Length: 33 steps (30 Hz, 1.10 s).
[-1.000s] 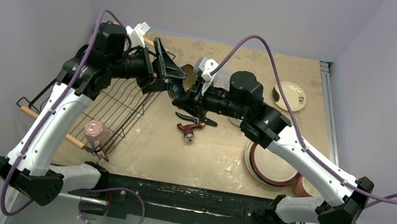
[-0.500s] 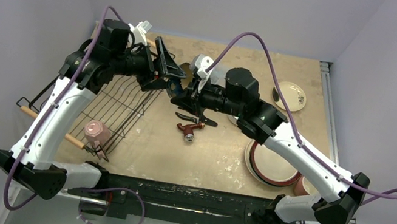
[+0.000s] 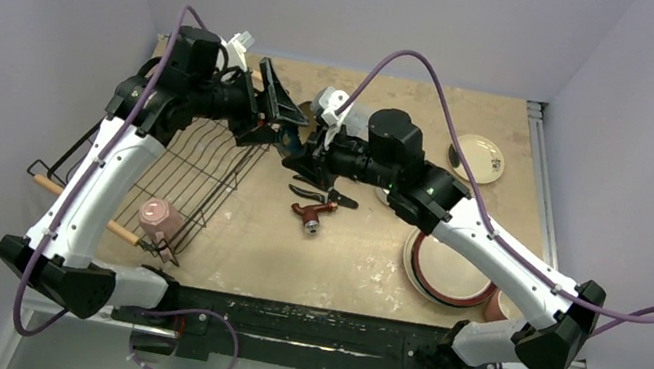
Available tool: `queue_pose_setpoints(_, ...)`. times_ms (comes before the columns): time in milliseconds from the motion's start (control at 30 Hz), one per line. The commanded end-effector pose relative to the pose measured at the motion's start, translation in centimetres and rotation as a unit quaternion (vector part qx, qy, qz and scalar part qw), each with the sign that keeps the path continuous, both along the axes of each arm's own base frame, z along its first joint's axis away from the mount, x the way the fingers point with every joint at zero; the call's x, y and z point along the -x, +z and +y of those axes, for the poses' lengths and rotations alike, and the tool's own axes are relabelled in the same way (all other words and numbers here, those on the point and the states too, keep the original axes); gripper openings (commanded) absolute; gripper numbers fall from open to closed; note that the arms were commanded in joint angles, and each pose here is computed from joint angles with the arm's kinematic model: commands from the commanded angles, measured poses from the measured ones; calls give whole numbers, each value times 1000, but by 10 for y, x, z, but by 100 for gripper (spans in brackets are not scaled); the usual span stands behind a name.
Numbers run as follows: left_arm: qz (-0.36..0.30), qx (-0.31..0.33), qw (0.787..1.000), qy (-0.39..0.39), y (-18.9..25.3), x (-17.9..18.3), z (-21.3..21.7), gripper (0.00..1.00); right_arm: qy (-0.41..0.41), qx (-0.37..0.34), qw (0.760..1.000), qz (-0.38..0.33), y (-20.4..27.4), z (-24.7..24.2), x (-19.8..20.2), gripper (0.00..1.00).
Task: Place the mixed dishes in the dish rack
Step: Turn the bowl upside down on the dish rack.
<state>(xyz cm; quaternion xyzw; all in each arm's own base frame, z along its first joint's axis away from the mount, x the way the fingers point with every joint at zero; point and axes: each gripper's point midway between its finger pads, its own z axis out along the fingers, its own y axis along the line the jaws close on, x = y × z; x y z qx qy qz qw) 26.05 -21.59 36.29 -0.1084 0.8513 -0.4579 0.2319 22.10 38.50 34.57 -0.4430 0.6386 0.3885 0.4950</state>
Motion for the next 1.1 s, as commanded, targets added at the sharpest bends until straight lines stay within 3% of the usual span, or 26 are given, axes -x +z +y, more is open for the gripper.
queue_pose_setpoints(0, -29, 36, 998, -43, 30, 10, -12, 69, 2, -83, 992, -92, 75, 7, -4, 0)
queue_pose_setpoints(133, -25, 38, 998, -45, 28, 9, -13, 80, 3, -83, 992, -94, 75, 8, -5, 0)
queue_pose_setpoints(467, -24, 39, 998, -52, 27, 10, -15, 84, 3, -85, 992, -93, 74, 10, -6, 0)
queue_pose_setpoints(533, -26, 39, 997, -54, 28, 10, -15, 79, 4, -85, 992, -92, 74, 10, -6, 0)
queue_pose_setpoints(600, -28, 41, 997, -55, 28, 10, -15, 67, 3, -85, 992, -91, 73, 10, -6, 0)
queue_pose_setpoints(667, -31, 47, 997, -58, 29, 11, -15, 49, 1, -84, 992, -91, 73, 10, -7, 0)
queue_pose_setpoints(733, -32, 53, 996, -56, 29, 9, -14, 22, -2, -83, 992, -91, 72, 9, -8, 0)
queue_pose_setpoints(800, -32, 55, 997, -51, 29, 9, -12, 8, -3, -80, 993, -90, 70, 9, -8, 7)
queue_pose_setpoints(900, -38, 60, 997, -44, 30, 10, -9, 0, -7, -81, 993, -91, 71, 8, -9, 14)
queue_pose_setpoints(1067, -42, 74, 996, -35, 35, 11, -4, 0, -14, -79, 993, -91, 69, 6, -11, 28)
